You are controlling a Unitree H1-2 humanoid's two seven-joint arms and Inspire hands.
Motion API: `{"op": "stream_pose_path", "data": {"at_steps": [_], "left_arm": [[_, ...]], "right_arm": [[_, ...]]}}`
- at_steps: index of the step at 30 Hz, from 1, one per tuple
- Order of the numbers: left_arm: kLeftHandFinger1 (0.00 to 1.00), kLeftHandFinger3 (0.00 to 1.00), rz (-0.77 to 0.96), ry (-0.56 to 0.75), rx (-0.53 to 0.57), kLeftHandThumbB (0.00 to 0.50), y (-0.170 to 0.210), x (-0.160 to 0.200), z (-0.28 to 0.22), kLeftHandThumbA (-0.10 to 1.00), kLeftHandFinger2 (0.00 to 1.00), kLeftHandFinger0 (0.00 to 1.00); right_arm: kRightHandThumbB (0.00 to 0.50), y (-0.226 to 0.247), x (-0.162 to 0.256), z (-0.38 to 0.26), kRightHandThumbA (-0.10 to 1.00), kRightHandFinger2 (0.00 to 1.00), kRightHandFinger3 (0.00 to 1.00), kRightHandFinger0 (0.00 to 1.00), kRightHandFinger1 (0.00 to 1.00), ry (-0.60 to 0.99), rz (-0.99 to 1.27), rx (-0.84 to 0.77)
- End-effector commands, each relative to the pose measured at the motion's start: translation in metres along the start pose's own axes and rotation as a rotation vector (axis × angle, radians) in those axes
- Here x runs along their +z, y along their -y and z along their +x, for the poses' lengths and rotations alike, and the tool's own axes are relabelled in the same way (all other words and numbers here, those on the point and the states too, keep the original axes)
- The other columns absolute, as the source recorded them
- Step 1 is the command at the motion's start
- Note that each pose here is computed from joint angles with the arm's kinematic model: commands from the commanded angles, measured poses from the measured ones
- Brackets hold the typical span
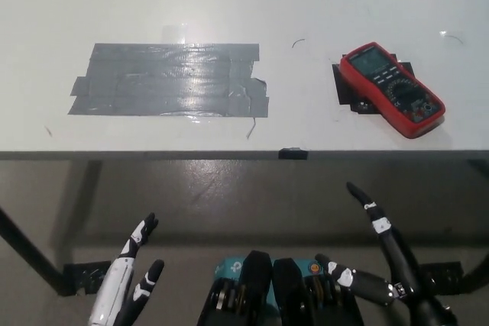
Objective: The robot first picks the multimeter with right hand and then unfolds the black stand on the back of it using left hand
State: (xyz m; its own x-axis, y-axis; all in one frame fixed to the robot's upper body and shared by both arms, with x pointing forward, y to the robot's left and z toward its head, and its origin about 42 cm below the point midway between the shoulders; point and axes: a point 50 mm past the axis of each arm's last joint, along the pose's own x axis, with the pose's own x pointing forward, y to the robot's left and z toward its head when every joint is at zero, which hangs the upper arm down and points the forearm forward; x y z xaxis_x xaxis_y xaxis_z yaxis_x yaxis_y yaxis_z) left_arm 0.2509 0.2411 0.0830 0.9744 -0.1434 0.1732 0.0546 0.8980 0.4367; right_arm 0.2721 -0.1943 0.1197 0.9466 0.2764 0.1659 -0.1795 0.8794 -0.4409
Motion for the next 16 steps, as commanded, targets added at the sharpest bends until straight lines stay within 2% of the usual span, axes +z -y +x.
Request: {"op": "stream_pose_path", "data": {"at_steps": [1,16], "left_arm": [[1.0,1.0,-0.038,-0.007,-0.001,0.181,-0.002,-0.002,-0.001,1.0,1.0,1.0],[1.0,1.0,-0.035,0.011,-0.008,0.171,-0.002,-0.002,0.013,1.0,1.0,1.0]], "right_arm": [[0.305,-0.002,0.006,0.005,0.78,1.0,1.0,1.0,1.0,0.034,0.024,0.02],[0.262,0.006,0.004,0.012,0.77,1.0,1.0,1.0,1.0,0.015,0.028,0.042]]}}
